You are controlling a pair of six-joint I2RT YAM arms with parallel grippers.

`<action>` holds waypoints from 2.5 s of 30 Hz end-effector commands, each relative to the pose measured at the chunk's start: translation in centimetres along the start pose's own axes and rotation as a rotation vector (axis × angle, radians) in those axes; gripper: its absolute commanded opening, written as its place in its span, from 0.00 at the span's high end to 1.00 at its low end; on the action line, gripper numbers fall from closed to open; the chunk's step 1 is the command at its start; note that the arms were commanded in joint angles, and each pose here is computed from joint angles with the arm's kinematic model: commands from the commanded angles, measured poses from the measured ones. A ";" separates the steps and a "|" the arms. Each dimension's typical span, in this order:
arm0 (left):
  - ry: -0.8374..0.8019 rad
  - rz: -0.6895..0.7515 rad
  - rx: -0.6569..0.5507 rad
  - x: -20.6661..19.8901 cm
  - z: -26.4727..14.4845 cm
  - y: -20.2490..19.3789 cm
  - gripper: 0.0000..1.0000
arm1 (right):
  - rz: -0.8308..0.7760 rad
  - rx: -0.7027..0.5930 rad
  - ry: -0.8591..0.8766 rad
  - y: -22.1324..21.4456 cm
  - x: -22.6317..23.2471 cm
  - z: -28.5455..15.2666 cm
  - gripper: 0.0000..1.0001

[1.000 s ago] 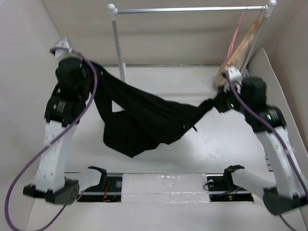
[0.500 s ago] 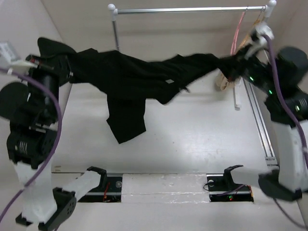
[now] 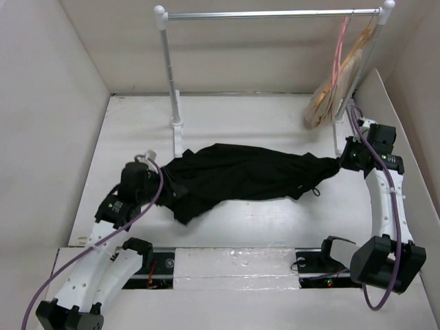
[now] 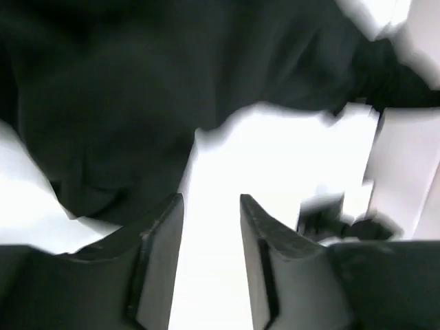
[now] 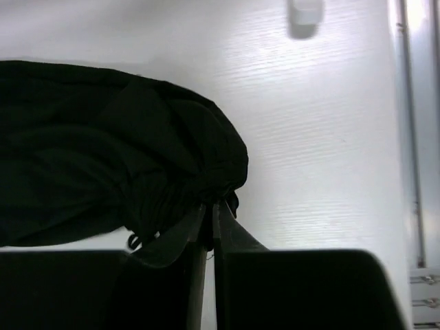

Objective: Place the trousers on the hanger
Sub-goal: Flatten out the trousers at the center of the board.

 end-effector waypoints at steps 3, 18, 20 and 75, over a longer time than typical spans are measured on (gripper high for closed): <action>-0.175 -0.090 0.264 0.3 -0.6 -7.3 0.38 | 0.039 -0.157 -0.149 4.0 -4.5 1.6 0.41; 0.287 0.137 -0.246 0.9 8.0 10.7 0.27 | -0.042 0.075 0.240 -10.7 5.1 -1.0 0.93; 0.328 0.131 -0.234 1.9 9.4 12.5 0.27 | -0.042 0.106 0.254 -12.3 5.4 -1.0 0.63; 0.296 0.133 -0.292 0.6 5.1 16.4 0.39 | -0.936 0.161 0.998 -22.1 41.0 -9.2 0.15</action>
Point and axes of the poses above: each gripper's point midway between its finger pads, its own z axis out along the fingers, its own x axis along the line the jaws close on, y = z × x, the point moved 2 cm from there along -z, back along the fingers, and after that the axes turned 1 degree about z, right-handed, at the moved point
